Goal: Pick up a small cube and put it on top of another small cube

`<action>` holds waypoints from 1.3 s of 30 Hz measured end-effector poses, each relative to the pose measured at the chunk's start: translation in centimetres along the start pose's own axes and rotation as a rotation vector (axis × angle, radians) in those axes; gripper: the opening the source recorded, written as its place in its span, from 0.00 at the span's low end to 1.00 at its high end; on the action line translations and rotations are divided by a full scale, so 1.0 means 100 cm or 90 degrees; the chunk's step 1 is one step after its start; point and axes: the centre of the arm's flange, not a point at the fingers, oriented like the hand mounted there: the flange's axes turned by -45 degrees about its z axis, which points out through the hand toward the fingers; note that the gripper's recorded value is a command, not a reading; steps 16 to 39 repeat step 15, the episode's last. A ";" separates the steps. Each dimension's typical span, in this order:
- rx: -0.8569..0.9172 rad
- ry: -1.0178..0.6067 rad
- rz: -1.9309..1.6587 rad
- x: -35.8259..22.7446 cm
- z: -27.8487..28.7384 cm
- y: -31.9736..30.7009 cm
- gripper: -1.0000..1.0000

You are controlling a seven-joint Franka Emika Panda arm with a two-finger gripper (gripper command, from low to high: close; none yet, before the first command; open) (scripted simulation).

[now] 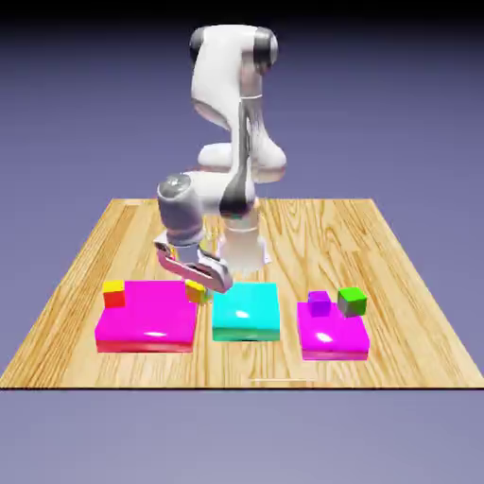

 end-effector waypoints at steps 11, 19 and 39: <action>0.041 0.011 0.238 0.067 -0.003 0.162 0.00; 0.037 0.011 0.233 0.067 0.016 0.157 1.00; 0.037 0.011 0.233 0.067 0.016 0.157 1.00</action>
